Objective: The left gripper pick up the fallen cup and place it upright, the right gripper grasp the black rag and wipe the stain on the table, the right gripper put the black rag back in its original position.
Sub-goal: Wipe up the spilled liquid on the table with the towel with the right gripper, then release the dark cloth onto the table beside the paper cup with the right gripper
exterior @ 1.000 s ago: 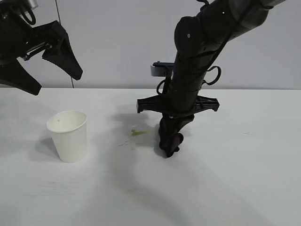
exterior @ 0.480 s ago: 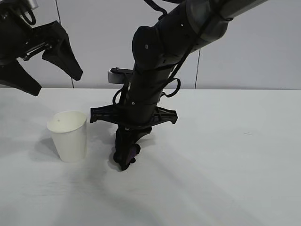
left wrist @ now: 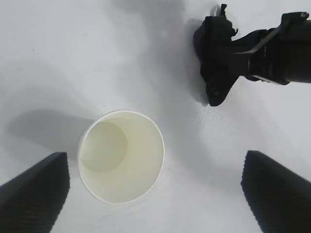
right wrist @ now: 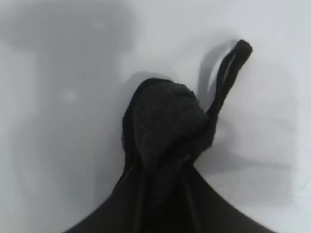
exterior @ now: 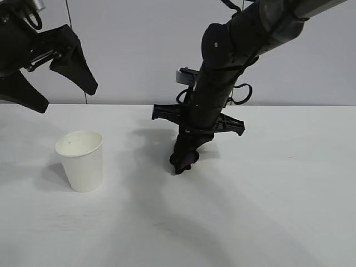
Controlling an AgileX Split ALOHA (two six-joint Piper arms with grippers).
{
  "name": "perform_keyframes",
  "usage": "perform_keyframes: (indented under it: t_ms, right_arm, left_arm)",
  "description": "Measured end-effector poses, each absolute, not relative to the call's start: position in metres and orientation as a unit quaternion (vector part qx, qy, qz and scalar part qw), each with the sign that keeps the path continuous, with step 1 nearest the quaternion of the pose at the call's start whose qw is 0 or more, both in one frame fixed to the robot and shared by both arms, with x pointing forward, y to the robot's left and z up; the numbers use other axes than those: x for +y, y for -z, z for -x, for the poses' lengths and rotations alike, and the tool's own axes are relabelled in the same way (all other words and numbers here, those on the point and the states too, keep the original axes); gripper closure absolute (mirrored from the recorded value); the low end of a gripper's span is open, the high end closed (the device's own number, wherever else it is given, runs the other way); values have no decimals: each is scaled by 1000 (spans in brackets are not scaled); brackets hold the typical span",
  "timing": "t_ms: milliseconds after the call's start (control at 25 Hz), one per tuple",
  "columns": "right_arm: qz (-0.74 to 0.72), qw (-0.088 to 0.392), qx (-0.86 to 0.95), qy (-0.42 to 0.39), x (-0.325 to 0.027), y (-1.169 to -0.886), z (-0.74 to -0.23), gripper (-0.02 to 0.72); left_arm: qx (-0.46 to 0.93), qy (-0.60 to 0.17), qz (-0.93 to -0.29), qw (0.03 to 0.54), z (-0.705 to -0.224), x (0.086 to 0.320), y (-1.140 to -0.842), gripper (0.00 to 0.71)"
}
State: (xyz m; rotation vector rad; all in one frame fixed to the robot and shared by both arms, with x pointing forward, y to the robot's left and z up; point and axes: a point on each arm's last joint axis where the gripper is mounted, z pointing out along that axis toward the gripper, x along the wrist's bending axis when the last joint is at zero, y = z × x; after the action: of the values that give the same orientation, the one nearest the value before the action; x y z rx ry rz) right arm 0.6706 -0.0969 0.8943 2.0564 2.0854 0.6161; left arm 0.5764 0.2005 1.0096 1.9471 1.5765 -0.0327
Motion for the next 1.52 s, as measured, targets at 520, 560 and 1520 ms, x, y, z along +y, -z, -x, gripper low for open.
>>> perform_keyframes:
  t_ms: [520,560,1520]
  right_arm:
    - [-602,69,767,-208,-23,-893,-628,609]
    - [-603,69,767,-209,-23,-893,-628,609]
    - [-669,100,725,-130,-149,-954,-595,549]
  left_arm:
    - [598,12,-738,313,-576,201,-1010,17]
    - [598,12,-738,313,-576,201,-1010,17]
    - [598,13,-738,313,-576,200,-1010,17]
